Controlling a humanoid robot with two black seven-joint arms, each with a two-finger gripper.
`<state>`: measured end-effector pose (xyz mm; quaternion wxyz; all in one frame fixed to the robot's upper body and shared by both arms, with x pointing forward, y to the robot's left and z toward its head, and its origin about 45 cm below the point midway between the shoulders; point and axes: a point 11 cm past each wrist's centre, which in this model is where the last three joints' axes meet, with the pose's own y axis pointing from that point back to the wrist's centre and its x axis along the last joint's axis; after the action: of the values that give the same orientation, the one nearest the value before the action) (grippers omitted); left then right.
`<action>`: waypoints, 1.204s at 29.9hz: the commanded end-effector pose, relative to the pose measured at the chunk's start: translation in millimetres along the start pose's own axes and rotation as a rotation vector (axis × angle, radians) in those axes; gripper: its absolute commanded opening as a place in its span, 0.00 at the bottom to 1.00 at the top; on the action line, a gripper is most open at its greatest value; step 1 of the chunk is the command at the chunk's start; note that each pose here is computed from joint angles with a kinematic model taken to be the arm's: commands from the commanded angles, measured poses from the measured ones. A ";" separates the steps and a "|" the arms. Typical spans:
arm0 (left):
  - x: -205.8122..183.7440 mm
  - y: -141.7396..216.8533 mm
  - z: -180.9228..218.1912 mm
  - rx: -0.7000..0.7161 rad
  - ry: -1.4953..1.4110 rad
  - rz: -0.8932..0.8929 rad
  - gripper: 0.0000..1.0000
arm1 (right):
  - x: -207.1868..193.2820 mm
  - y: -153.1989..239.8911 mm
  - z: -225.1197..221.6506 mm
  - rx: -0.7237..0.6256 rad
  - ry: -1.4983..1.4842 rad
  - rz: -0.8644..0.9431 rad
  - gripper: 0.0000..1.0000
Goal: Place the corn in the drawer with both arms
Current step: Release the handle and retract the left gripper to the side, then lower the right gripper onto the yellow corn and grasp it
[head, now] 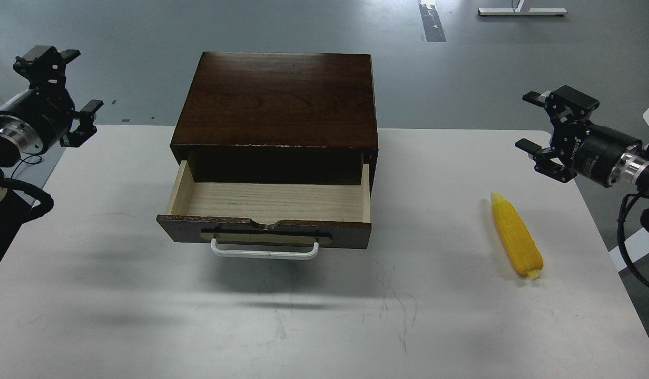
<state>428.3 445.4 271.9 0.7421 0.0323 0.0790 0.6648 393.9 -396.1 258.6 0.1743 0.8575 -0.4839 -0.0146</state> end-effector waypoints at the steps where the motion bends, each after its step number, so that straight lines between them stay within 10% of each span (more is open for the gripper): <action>1: 4.5 4.6 -8.7 0.011 0.009 -0.011 0.98 | 6.6 14.7 21.7 -0.192 0.423 -0.008 1.00; 7: 5.6 5.7 -12.5 0.017 0.009 -0.002 0.98 | 5.9 27.3 54.9 -0.339 0.928 -0.088 1.00; 26: 11.7 10.5 -11.0 -0.014 -0.003 0.010 0.98 | -47.1 10.1 133.4 -0.404 1.179 -0.300 0.90; 33: 13.3 12.1 -9.7 -0.012 -0.009 0.005 0.98 | -46.8 14.1 146.0 -0.416 1.211 -0.298 0.28; 36: 12.9 12.8 -10.1 -0.011 -0.012 0.005 0.98 | -47.9 9.7 145.0 -0.402 1.215 -0.284 0.19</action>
<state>416.2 459.3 263.1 0.7407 0.0312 0.0710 0.6673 329.7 -404.1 119.0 0.5732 0.7210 -0.1638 0.3533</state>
